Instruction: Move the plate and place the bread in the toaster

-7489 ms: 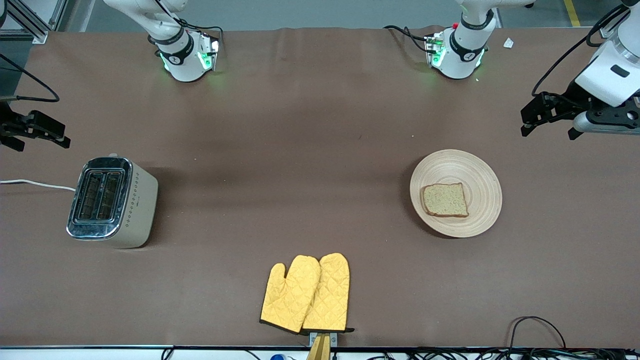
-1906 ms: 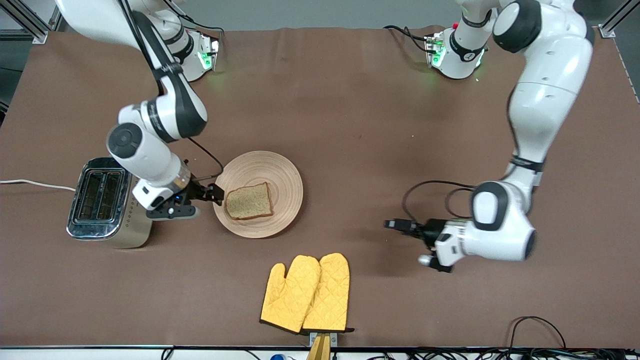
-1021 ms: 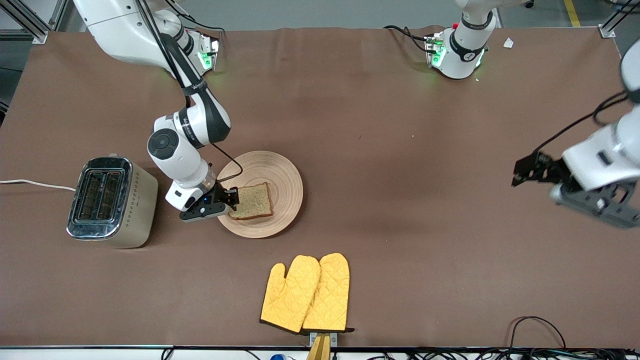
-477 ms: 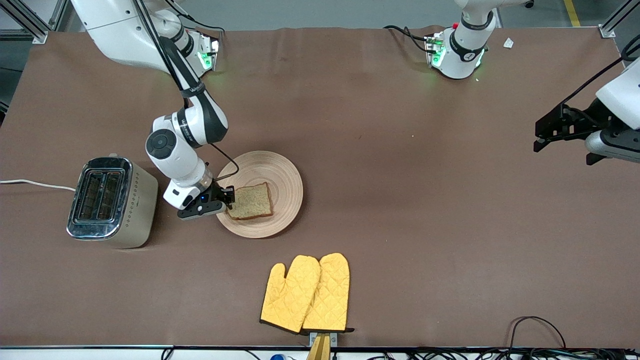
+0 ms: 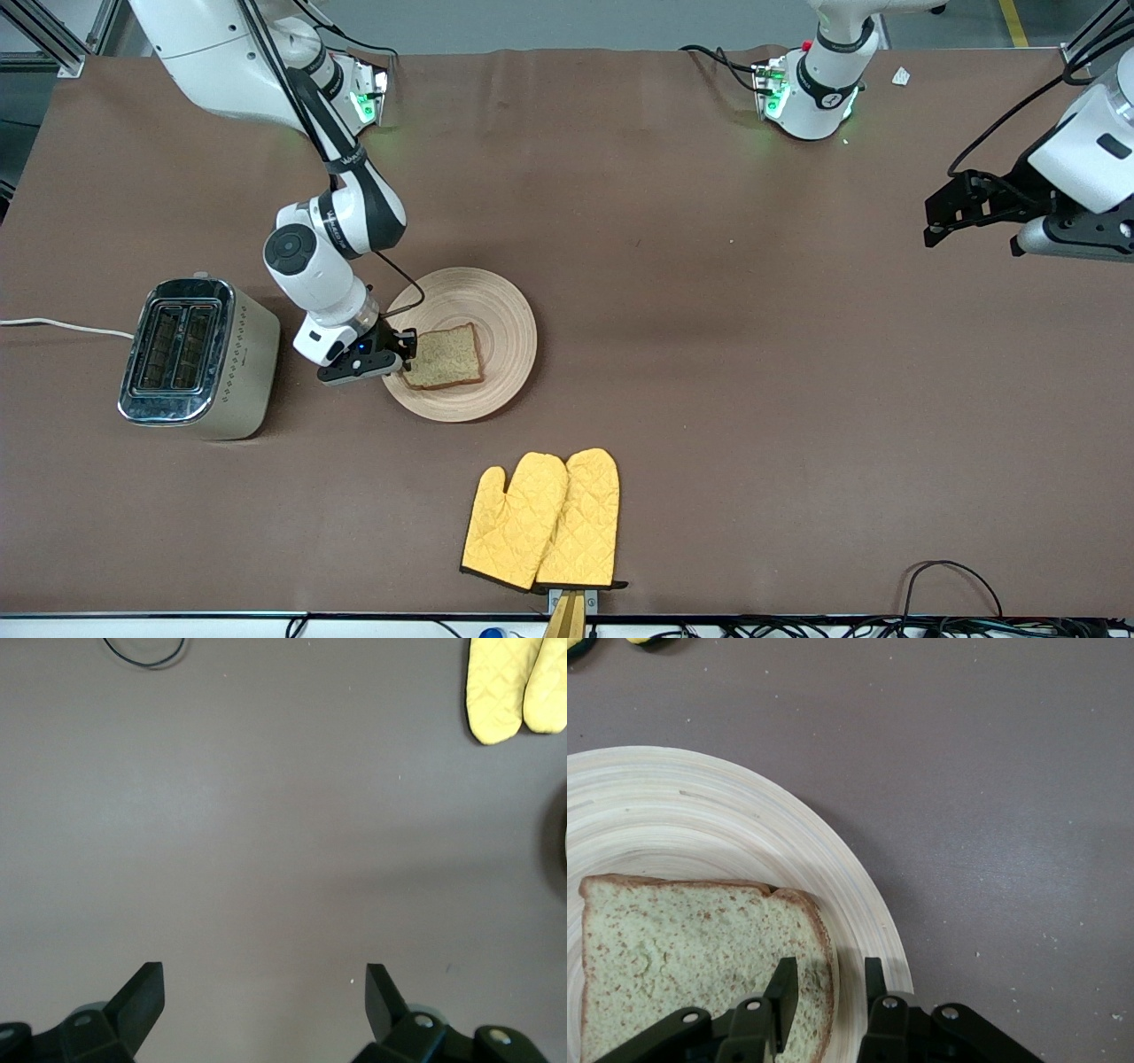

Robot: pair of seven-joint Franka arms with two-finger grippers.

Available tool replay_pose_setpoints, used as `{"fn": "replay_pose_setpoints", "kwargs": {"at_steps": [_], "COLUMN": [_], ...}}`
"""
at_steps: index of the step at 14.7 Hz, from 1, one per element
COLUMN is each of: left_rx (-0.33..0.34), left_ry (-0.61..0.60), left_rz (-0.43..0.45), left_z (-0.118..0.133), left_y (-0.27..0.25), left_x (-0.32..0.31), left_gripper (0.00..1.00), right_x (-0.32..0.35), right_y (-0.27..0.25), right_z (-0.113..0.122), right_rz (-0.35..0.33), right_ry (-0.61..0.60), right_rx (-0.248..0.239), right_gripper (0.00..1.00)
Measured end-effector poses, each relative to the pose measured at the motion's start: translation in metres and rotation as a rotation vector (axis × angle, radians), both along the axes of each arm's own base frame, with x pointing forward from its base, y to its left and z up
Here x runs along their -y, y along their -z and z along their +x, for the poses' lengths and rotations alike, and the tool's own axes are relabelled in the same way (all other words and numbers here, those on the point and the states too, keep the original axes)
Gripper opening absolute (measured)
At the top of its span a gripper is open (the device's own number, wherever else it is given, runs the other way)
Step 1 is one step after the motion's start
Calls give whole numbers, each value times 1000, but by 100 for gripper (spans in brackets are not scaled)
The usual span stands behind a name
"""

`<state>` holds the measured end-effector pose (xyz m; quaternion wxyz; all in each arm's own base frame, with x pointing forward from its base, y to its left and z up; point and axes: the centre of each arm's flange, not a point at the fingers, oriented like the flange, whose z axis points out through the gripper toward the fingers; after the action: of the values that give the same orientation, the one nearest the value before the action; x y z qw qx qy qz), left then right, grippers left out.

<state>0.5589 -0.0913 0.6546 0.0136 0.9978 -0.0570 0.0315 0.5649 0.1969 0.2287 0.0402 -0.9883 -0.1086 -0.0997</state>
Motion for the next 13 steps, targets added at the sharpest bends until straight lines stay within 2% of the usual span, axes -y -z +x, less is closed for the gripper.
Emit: {"fn": "replay_pose_setpoints", "kwargs": {"at_steps": [4, 7, 13], "left_rx": [8, 31, 25], "left_ry": [-41, -88, -99], "left_rz": [-1, -7, -7], "left_z": [-26, -26, -25], "left_y": [11, 20, 26], "left_x": [-18, -28, -34], "left_gripper": [100, 100, 100], "right_x": [-3, -5, -13], "right_y": [0, 2, 16], "right_z": [-1, -1, -7], "right_rz": [2, 5, 11], "right_ry": [-5, -9, -23], "right_rx": [4, 14, 37], "right_gripper": [38, 38, 38]}}
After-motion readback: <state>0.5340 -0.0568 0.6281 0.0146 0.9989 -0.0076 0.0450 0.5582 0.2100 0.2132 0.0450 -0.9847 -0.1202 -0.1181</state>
